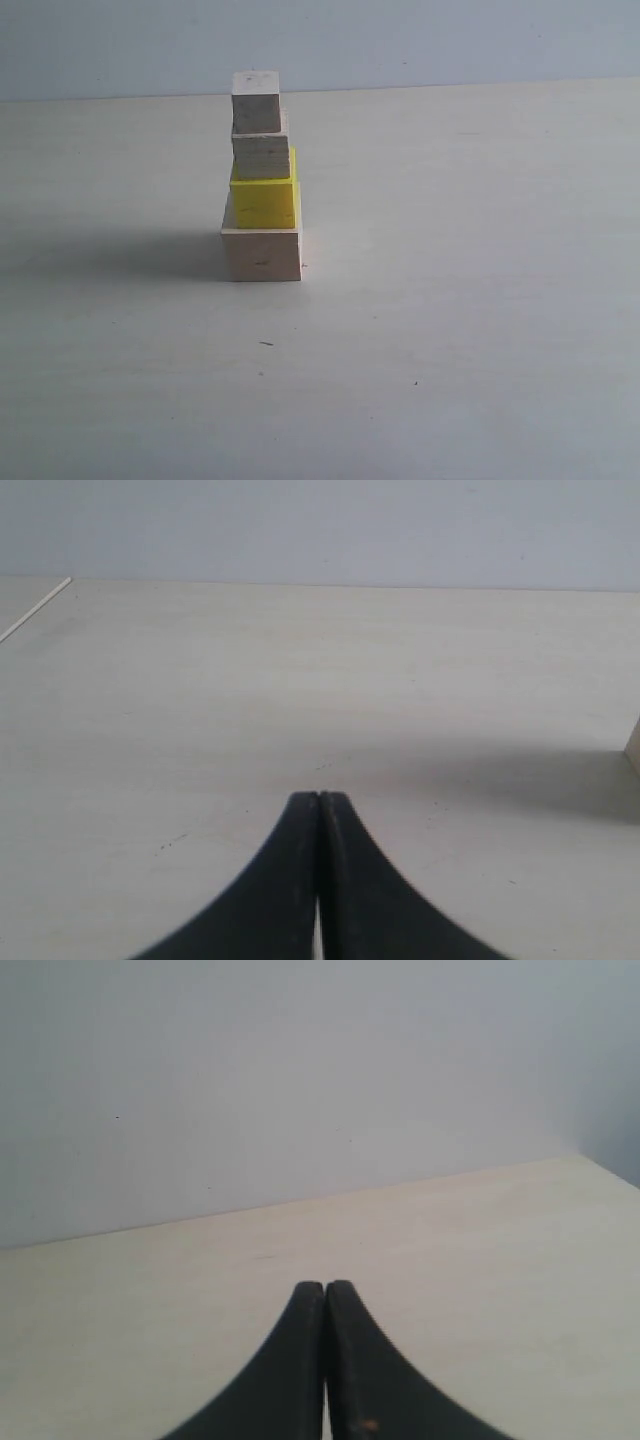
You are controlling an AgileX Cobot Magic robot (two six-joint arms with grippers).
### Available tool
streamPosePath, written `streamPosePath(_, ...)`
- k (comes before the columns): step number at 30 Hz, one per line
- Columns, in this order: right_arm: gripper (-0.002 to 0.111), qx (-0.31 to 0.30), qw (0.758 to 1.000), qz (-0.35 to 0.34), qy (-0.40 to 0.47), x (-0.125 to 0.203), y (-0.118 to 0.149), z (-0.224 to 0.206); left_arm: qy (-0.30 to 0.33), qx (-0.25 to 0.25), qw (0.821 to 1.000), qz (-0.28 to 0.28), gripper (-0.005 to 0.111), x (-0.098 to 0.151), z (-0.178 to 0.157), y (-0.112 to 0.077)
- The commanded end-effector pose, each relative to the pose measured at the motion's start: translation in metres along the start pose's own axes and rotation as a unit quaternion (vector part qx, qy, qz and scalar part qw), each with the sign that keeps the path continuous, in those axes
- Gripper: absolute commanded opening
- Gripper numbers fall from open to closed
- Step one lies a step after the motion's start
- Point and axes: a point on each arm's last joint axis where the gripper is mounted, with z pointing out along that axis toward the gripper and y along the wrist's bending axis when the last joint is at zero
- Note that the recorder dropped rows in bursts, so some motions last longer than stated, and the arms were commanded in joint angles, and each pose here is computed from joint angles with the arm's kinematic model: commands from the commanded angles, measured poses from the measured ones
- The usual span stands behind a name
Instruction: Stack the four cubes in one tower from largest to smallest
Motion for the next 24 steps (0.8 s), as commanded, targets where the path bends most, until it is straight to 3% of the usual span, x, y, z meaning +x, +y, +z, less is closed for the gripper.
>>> streamPosePath(1,0.0,0.003,1.0,0.001,0.001,0.002,0.0,0.0,-0.007,0.002,1.0,-0.001,0.0,0.0,0.0,0.0)
streamPosePath(14,0.0,0.027,0.999,0.007,0.028,0.016,-0.006,-0.003,-0.007,0.002,1.0,-0.001,0.0,0.0,0.0,0.0)
streamPosePath(24,0.0,-0.006,0.998,-0.017,0.053,0.033,-0.004,-0.001,-0.007,0.002,1.0,-0.001,0.0,0.0,0.0,0.0)
